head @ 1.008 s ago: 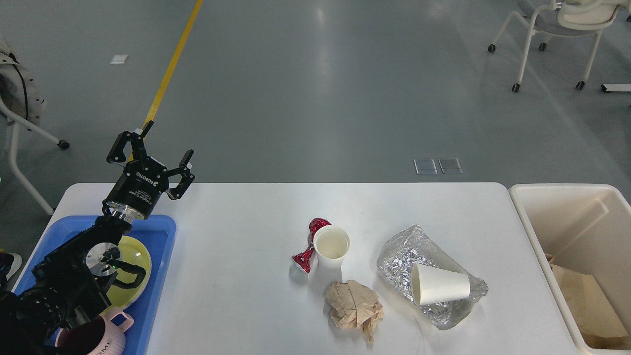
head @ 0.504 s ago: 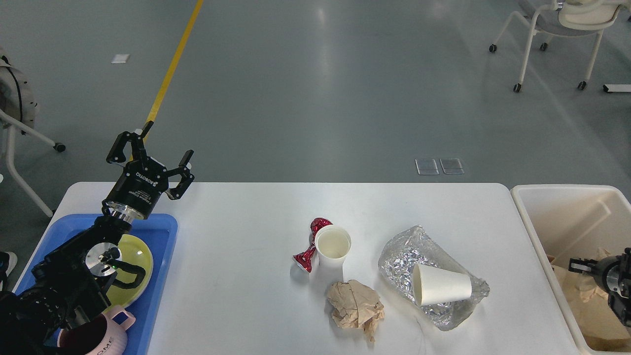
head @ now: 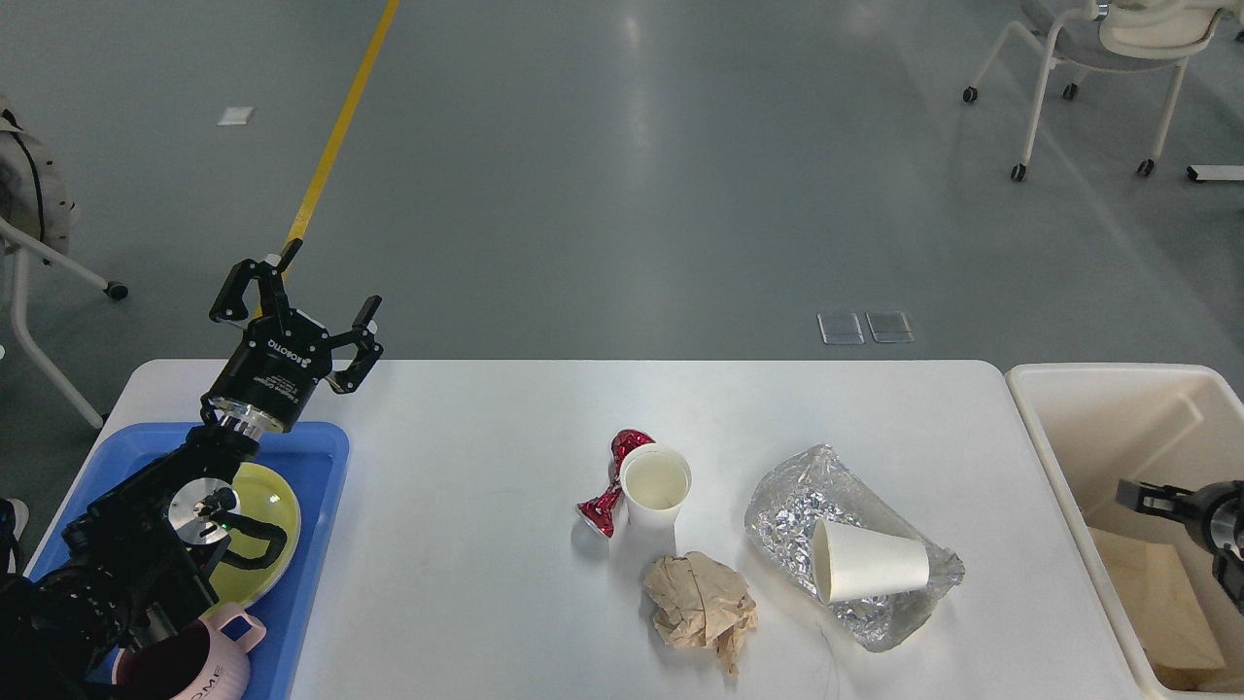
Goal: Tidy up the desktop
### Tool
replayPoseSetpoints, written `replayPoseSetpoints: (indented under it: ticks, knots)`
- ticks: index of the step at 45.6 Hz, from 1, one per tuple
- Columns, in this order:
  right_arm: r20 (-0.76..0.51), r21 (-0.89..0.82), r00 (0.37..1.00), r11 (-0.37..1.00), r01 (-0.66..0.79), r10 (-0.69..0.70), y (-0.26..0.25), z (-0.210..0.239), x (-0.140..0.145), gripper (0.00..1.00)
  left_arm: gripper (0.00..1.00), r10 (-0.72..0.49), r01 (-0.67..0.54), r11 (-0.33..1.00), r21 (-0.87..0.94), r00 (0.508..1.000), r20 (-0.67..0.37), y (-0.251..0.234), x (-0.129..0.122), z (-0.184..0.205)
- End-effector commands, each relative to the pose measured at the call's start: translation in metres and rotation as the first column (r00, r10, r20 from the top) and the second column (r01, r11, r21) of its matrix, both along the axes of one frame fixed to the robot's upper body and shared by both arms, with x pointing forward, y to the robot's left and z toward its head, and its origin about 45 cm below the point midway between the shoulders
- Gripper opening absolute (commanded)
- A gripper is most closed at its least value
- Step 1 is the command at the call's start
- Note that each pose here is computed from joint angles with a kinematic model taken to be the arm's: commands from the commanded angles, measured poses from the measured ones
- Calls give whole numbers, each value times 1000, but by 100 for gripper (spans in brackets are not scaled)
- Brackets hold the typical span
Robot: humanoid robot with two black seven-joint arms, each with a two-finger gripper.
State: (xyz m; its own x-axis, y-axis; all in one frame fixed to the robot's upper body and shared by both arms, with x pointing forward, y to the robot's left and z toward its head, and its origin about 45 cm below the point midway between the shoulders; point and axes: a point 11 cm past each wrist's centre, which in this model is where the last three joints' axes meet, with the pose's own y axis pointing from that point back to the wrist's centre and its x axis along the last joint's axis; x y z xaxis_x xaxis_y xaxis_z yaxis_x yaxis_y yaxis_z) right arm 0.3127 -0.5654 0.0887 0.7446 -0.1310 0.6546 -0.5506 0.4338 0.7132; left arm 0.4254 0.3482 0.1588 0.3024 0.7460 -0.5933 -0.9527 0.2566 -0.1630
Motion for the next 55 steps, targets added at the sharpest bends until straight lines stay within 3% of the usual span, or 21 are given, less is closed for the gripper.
replayPoseSetpoints:
  ticks: [1,5,9,10,17,23,27,32,38,45,55]
  knots:
    - [-13,48,1000,999,17,-16,0,38,28,100,100,0,0,1000,0,1000,0,0,0,0]
    - [-102,139,991,986,96,-82,-7,87,34,100,100,0,0,1000,0,1000,0,0,0,0]
    - [-201,282,977,950,131,-75,20,136,41,100,100,0,0,1000,0,1000,0,0,0,0]
    - [-229,347,973,931,111,-30,45,172,49,100,100,-1,1,1000,-1,1000,0,0,0,0]
    - [-194,510,963,858,-62,185,143,279,67,100,100,0,0,1000,0,1000,0,0,0,0]
    - [-228,567,883,793,-223,411,234,343,46,100,100,0,0,1000,0,1000,0,0,0,0]
    - [-284,568,823,778,-270,493,267,357,28,100,100,0,0,1000,0,1000,0,0,0,0]
    - [-334,576,784,772,-270,523,283,345,19,100,100,1,-1,1000,-1,1000,0,0,0,0]
    - [-396,632,783,761,-147,480,270,293,14,100,100,0,0,1000,-2,1000,1,0,0,0]
    - [-448,659,809,752,10,381,249,205,-2,100,100,0,0,1000,-2,1000,1,0,0,0]
    - [-489,602,834,791,112,254,235,84,-42,100,100,1,-1,1000,-1,1000,0,0,0,0]
